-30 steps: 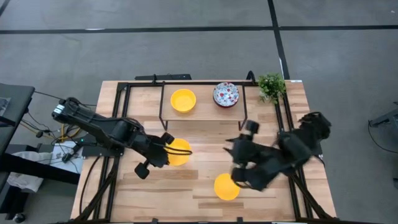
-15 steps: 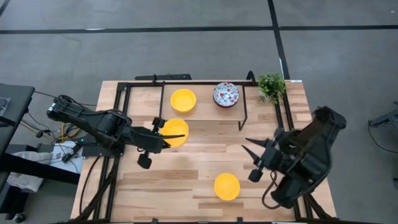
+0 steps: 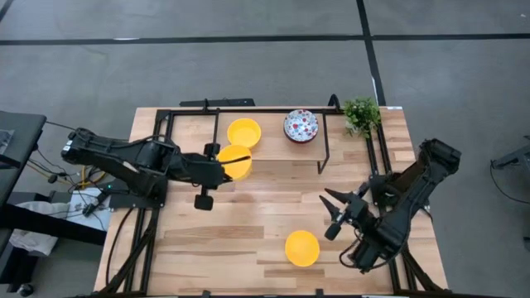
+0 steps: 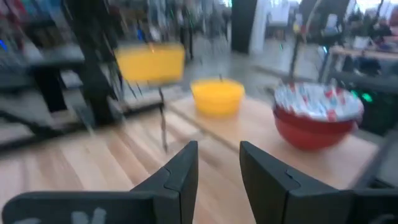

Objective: Pick & Place Mini bowls
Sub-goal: Stack the top yellow bowl on top of the yellow bowl on the shelf

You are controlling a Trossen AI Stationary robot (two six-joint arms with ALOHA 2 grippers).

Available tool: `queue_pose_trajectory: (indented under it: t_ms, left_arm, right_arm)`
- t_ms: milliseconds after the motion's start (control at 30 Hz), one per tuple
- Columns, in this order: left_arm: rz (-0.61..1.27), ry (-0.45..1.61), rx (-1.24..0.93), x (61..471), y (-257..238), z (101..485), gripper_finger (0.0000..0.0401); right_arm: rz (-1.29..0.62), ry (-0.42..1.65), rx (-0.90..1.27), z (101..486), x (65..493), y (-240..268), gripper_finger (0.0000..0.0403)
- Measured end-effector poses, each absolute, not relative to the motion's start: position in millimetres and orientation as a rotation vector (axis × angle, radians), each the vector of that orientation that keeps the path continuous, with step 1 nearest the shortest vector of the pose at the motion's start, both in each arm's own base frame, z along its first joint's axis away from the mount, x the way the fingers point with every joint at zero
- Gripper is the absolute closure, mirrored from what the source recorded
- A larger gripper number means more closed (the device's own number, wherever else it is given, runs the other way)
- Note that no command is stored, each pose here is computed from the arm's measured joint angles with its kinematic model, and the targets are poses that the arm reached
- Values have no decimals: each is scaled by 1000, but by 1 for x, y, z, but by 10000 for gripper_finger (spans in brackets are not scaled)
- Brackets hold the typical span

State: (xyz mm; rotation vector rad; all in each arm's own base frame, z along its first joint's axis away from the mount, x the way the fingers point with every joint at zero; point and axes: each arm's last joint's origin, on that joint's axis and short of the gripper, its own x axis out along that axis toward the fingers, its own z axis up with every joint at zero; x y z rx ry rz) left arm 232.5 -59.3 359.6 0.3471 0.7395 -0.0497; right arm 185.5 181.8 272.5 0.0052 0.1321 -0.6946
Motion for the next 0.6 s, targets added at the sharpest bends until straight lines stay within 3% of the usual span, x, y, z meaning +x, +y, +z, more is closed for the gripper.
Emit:
queue_pose_trajectory:
  t_ms: [200, 433, 533, 600]
  left_arm:
    - [-33, 741, 321, 233, -57, 360, 392]
    - [-27, 749, 278, 232, -58, 359, 388]
    - [-63, 756, 265, 229, -59, 360, 392]
    - [-71, 764, 245, 224, -58, 361, 392]
  right_arm:
    - [-698, 456, -161, 265, 210, 170, 294]
    - [-566, 629, -364, 269, 267, 142, 294]
    - [-373, 640, -326, 268, 290, 126, 294]
    - [-149, 521, -222, 279, 310, 119, 294]
